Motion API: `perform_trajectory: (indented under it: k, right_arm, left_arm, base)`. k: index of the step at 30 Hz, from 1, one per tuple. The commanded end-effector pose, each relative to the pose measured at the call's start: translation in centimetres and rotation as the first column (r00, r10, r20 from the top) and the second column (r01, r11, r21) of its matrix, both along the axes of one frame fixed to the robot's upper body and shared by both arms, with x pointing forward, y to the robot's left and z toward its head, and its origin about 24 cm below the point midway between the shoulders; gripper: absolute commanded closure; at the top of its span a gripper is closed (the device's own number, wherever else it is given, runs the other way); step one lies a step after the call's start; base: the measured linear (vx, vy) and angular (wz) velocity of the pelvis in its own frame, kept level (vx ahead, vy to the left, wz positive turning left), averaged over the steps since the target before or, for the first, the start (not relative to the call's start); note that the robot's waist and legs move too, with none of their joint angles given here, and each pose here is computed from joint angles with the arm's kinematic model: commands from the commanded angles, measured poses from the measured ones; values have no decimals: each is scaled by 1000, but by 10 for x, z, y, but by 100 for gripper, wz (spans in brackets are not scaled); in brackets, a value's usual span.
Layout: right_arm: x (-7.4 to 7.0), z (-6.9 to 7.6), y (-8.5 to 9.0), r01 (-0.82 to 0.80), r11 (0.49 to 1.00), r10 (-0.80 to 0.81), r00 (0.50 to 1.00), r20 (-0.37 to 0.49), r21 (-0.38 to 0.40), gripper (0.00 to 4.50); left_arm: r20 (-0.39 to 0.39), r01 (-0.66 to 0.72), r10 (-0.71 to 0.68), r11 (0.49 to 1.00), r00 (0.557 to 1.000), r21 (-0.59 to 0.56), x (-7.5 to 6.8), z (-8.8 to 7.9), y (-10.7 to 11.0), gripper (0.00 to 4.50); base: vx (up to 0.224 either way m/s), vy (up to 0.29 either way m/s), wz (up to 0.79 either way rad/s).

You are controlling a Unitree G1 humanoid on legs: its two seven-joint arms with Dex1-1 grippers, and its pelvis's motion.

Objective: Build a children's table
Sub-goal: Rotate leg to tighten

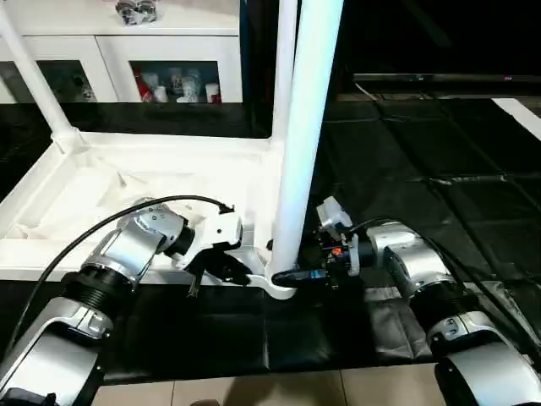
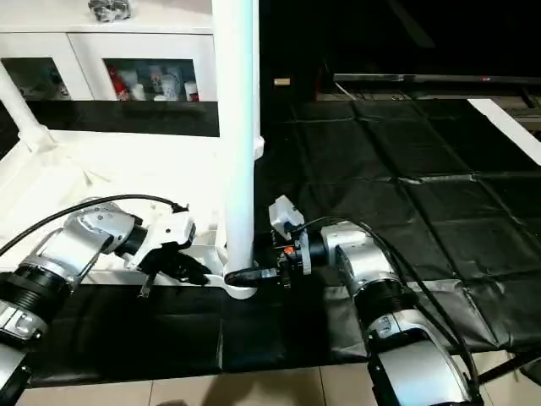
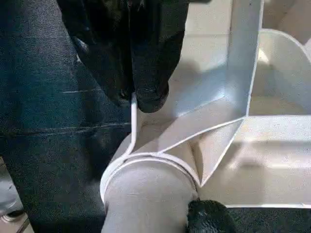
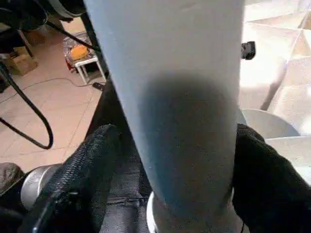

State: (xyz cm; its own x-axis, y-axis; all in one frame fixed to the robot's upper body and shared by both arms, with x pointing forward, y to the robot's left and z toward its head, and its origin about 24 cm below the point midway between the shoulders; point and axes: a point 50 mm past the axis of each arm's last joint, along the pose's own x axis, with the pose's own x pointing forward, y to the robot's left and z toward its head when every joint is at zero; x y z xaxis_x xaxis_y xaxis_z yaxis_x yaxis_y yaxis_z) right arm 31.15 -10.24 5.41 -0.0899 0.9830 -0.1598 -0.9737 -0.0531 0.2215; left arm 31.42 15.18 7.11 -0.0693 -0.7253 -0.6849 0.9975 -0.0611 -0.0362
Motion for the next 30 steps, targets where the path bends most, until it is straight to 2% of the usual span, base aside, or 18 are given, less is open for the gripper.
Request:
perform_trajectory:
  k: [1, 6, 9, 11, 23, 26, 27, 28, 29, 30]
  right_arm:
    - [0, 2, 4, -44, 999, 44, 999, -8, -7, 138]
    - [0, 1, 4, -55, 998, 54, 998, -21, -8, 189]
    - [0, 1, 4, -59, 998, 59, 998, -26, -7, 197]
    - [0, 1, 3, -61, 998, 61, 998, -29, -7, 224]
    - [-10, -8, 5, -44, 998, 46, 997, -58, 34, 240]
    - [-11, -13, 6, 32, 998, -27, 997, -73, 57, 240]
    - [-10, -20, 7, 131, 990, -128, 989, -79, 44, 240]
    - [-10, -30, 8, 252, 968, -249, 964, -88, 20, 240]
    - [-9, -32, 9, 286, 958, -283, 954, -94, 10, 240]
    - [-7, -40, 11, 385, 923, -385, 916, -112, -22, 241]
  left_arm:
    - [-35, 60, -60, 998, 998, 25, -6, -6, -5, 450]
    - [-36, 57, -56, 998, 998, 30, -6, -6, -3, 450]
    - [-34, 54, -53, 998, 998, 34, -6, -6, -2, 450]
    - [-33, 52, -51, 998, 998, 35, -6, -6, -2, 450]
    - [-45, -19, 19, 1000, 999, 17, -3, -8, -4, 450]
    - [-38, -82, 81, 997, 996, -1, 2, -8, -8, 450]
    - [-22, -132, 131, 991, 991, -18, 6, -9, -13, 450]
    - [-7, -195, 195, 980, 981, -41, 12, -10, -19, 450]
    - [-2, -209, 210, 977, 978, -46, 13, -10, -20, 450]
    - [15, -252, 254, 966, 967, -63, 17, -11, -26, 450]
  base:
    - [0, 0, 0]
    - [0, 0, 0]
    - [0, 0, 0]
    - [0, 0, 0]
    - [0, 0, 0]
    - [0, 0, 0]
    - [0, 0, 0]
    - [0, 0, 0]
    - [0, 0, 0]
    - [0, 0, 0]
